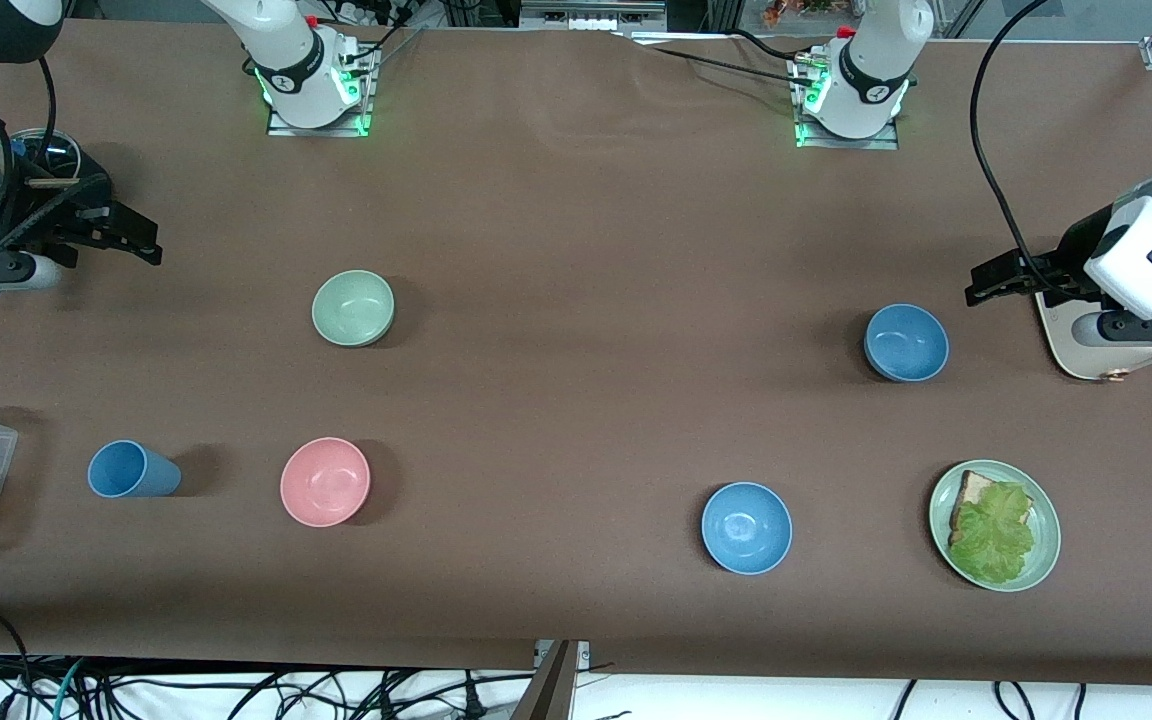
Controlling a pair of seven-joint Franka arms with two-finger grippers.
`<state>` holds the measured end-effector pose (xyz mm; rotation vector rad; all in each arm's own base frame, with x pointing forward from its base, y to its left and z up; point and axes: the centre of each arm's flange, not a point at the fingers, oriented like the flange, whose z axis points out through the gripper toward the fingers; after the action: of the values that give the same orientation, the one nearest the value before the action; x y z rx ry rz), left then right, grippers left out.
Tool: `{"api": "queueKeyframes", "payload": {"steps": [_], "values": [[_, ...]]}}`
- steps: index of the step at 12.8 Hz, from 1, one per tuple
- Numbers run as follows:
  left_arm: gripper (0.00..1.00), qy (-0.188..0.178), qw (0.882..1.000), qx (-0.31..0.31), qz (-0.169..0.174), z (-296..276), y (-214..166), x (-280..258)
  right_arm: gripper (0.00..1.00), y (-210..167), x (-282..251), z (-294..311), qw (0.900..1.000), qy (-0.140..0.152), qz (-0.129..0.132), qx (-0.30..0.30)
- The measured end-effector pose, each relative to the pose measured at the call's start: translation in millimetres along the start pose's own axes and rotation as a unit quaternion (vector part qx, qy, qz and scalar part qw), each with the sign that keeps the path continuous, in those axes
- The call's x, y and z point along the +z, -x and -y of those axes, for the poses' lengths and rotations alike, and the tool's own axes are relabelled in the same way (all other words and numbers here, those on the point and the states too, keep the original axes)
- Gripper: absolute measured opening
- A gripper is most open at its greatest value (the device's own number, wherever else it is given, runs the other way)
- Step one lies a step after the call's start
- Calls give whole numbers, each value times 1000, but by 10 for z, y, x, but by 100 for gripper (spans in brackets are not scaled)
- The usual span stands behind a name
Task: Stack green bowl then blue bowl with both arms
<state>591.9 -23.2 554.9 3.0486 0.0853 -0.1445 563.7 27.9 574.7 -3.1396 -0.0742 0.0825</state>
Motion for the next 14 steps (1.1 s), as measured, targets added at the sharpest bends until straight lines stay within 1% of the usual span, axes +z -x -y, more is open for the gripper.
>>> {"api": "queueKeyframes", "payload": {"steps": [2,4,6,8,10,14], "values": [[100,0,1000,0,1,1,-4,10,100,-6,86,4,1000,0,3,0],[100,0,1000,-2,6,24,-32,63,100,-1,218,33,1000,-1,12,-3],[100,0,1000,-4,10,47,-58,110,100,-11,495,175,1000,-12,17,-11],[100,0,1000,-5,11,53,-66,122,100,-16,1024,341,999,-23,14,-19],[100,0,1000,-6,13,64,-75,140,100,58,1653,484,999,-26,13,-26],[100,1,1000,-15,26,179,-165,308,100,423,2708,621,1000,-22,0,-20]]}}
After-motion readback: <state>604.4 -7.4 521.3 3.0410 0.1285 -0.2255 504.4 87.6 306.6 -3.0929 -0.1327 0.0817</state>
